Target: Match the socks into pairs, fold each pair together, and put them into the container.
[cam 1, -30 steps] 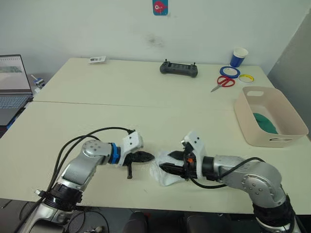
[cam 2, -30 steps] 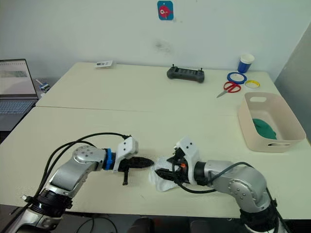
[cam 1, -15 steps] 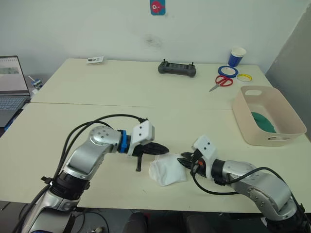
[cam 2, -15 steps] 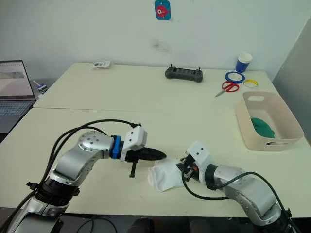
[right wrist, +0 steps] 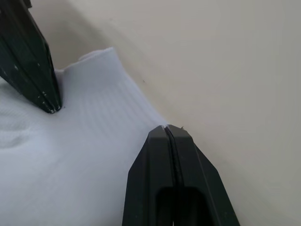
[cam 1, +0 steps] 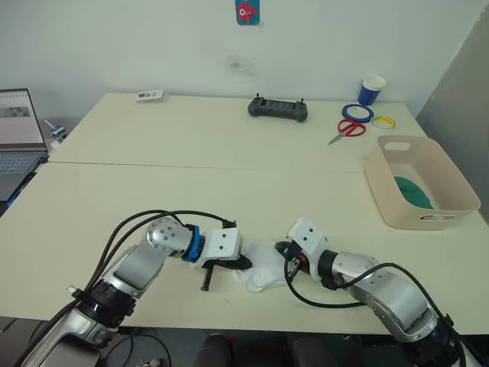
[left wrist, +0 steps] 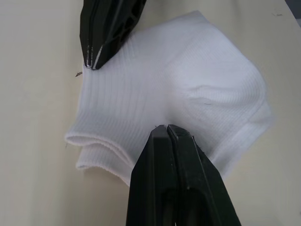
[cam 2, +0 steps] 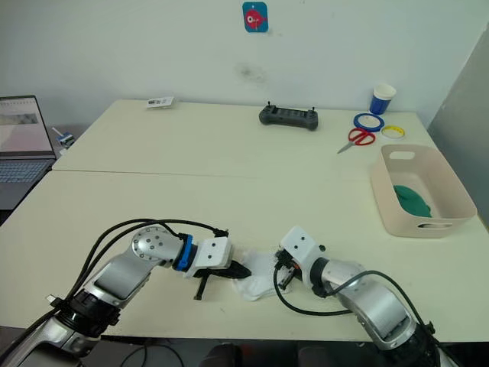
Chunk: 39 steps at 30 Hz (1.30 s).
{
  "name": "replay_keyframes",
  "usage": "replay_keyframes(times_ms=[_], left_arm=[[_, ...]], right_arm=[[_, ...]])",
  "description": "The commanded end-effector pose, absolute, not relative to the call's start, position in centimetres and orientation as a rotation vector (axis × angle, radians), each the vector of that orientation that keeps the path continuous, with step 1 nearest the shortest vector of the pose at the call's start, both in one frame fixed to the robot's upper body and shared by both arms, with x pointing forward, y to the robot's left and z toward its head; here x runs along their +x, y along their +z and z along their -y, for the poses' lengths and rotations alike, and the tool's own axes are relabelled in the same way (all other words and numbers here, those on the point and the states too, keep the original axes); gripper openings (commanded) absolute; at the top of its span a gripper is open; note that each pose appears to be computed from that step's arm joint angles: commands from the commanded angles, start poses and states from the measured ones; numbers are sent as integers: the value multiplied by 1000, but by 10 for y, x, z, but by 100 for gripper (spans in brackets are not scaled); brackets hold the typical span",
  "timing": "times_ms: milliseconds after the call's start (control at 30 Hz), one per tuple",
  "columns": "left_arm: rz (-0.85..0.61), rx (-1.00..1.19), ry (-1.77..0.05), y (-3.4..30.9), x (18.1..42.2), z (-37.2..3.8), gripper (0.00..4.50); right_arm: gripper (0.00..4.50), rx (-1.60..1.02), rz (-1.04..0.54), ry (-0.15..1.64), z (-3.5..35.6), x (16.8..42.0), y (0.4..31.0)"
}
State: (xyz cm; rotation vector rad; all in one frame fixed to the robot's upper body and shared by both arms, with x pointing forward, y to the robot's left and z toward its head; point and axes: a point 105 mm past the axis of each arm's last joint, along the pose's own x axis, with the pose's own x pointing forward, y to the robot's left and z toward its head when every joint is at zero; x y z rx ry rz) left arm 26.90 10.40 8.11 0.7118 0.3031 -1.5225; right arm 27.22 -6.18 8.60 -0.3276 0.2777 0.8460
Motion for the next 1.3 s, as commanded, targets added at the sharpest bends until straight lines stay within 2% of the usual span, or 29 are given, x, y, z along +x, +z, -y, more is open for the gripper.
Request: replay_keyframes(times_ms=[33, 133, 233, 433, 600, 733, 900, 967, 1167, 1300], left_arm=[[-274, 633, -1508, 98, 272, -103, 0], [-234, 571, -1538, 119, 270, -93, 0], [-241, 591, -1588, 119, 265, -89, 0], [-363, 612, -1565, 86, 262, -98, 0], [-427, 706, -1494, 60, 269, -113, 0], [-412, 686, -1505, 62, 266, -114, 0], [-284, 561, -1540, 106, 265, -93, 0], [-264, 556, -1526, 113, 269, -88, 0], [-368, 710, -1556, 80, 268, -103, 0], [-442, 718, -1529, 58, 270, -114, 0]], right_arm=[[2, -262, -105, 954, 56, 259, 127], [2, -290, -142, 1058, 53, 246, 123], [2, -365, -216, 1127, 51, 240, 105], [2, -435, -299, 1194, 48, 236, 77], [2, -550, -359, 1202, 69, 223, 59], [2, -524, -318, 1159, 75, 223, 67], [2, -435, -216, 1084, 76, 226, 95], [2, -419, -202, 1057, 79, 226, 102], [2, -384, -228, 963, 85, 228, 107], [2, -259, -366, 958, 85, 227, 102]])
